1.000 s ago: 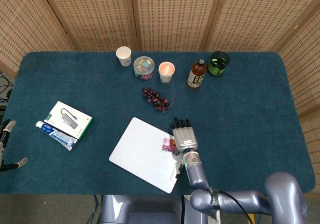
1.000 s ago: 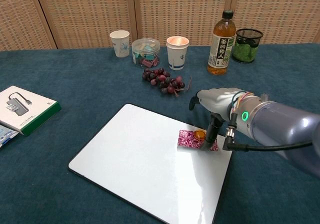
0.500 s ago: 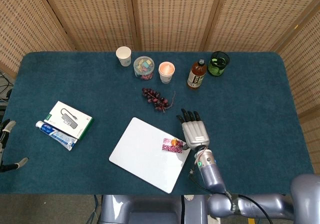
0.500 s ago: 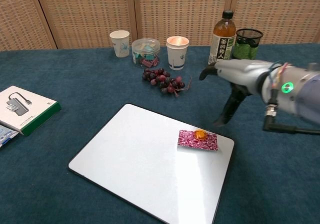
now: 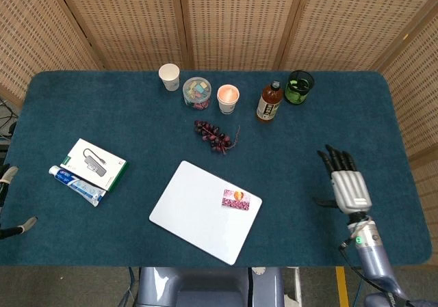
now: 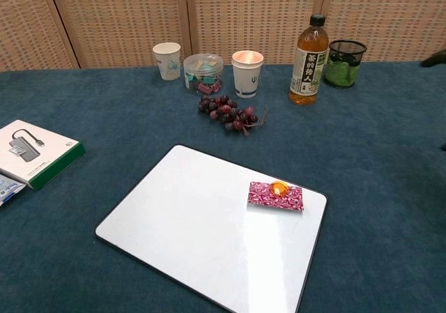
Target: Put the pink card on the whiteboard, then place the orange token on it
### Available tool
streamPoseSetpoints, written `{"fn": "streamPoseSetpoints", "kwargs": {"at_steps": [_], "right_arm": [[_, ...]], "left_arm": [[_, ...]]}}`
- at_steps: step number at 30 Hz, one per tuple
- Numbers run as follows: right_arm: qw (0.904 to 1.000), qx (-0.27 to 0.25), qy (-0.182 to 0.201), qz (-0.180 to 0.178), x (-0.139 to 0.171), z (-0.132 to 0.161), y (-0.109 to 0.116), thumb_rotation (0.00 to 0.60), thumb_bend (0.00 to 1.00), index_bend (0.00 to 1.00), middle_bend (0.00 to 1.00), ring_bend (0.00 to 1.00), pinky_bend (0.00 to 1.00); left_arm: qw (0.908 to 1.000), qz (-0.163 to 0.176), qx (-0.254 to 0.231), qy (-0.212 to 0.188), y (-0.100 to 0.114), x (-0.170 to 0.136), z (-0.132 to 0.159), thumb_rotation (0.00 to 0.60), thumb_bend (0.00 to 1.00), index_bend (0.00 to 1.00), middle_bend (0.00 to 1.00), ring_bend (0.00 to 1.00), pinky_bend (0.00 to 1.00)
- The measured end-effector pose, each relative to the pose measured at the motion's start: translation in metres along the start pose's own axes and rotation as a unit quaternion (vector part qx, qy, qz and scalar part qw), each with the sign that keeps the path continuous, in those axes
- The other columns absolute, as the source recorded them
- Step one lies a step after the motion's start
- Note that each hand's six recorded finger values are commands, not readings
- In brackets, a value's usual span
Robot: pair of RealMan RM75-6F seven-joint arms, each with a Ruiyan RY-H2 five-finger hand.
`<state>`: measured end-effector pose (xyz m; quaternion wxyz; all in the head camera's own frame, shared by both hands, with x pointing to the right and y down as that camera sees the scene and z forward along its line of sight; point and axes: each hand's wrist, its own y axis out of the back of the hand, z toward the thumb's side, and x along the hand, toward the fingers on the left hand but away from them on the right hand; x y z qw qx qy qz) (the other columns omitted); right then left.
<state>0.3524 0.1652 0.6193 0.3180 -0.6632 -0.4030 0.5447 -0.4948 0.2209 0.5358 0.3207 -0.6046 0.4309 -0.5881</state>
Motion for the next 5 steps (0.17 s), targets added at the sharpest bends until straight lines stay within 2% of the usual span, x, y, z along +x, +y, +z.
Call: {"fn": "streamPoseSetpoints", "kwargs": {"at_steps": [2, 5], "right_arm": [[0.9998, -0.011, -0.014, -0.009, 0.021, -0.025, 0.003, 0.6, 0.0, 0.0, 0.0, 0.0, 0.0], [0.9993, -0.015, -0.026, -0.022, 0.05, -0.048, 0.011, 0.6, 0.0, 0.0, 0.0, 0.0, 0.0]], "left_arm": [[1.0, 0.005, 0.001, -0.001, 0.001, -0.002, 0.001, 0.6, 0.0, 0.0, 0.0, 0.0, 0.0], [0.9999, 0.011, 0.002, -0.002, 0.002, -0.004, 0.001, 0.6, 0.0, 0.0, 0.0, 0.0, 0.0]]}}
